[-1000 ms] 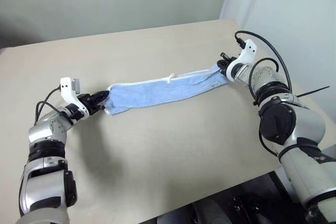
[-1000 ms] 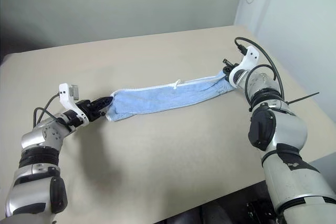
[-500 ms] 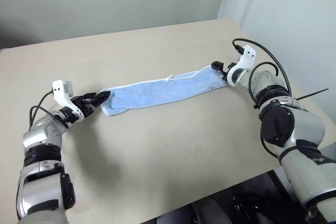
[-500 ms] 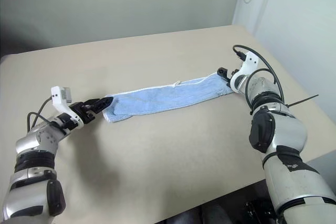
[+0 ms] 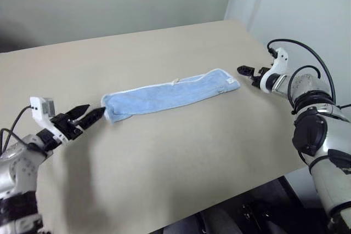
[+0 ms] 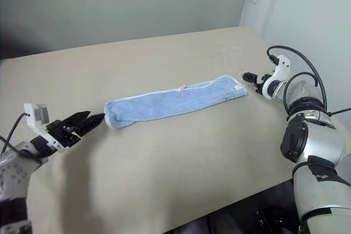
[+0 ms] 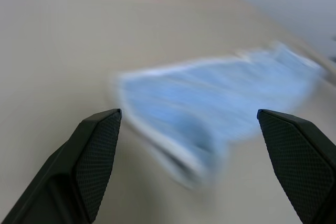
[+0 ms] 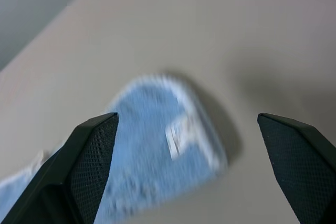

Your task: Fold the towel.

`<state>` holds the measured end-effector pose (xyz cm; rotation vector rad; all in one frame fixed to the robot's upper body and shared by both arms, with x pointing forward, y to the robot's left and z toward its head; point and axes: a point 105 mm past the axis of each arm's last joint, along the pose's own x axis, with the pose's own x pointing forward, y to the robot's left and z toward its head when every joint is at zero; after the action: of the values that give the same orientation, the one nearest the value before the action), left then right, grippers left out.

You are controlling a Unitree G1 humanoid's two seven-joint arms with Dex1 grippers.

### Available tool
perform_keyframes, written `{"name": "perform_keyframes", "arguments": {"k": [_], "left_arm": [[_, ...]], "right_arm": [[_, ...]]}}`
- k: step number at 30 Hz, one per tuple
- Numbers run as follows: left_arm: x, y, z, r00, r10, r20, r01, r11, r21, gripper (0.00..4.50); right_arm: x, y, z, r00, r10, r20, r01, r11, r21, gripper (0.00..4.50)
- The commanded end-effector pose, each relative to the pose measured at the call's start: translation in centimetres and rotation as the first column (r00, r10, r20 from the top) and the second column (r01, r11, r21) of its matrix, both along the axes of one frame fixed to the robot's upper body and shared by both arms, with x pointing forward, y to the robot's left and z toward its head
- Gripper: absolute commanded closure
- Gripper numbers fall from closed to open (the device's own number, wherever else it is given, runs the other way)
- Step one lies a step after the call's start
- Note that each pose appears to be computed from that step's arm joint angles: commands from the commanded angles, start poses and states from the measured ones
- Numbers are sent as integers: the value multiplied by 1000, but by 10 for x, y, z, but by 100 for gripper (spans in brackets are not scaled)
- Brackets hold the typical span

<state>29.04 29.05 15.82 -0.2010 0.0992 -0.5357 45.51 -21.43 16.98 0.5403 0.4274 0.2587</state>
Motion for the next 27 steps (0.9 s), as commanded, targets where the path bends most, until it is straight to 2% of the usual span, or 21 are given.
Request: {"name": "perform_keyframes", "arguments": {"k": [1, 6, 17, 21, 27], "left_arm": [[-14, -33, 9, 988, -156, 9, 154, 985, 83, 0], [-18, -44, -5, 978, -206, -25, 206, 950, 234, 0], [-18, -66, -12, 964, -264, -17, 260, 936, 236, 0], [-17, -72, -11, 962, -272, 0, 266, 939, 218, 0], [-21, -75, -10, 965, -263, 11, 255, 945, 204, 0]], "right_arm": [[-1, 7, 2, 1000, 15, 6, -16, 998, 66, 1], [-3, 20, -12, 999, 36, -34, -31, 991, 130, 1], [9, 49, -13, 1000, -20, 1, 19, 969, 245, 1], [13, 52, -18, 998, -67, -3, 65, 966, 251, 94], [14, 46, -23, 993, -116, -9, 115, 957, 265, 311]]}}
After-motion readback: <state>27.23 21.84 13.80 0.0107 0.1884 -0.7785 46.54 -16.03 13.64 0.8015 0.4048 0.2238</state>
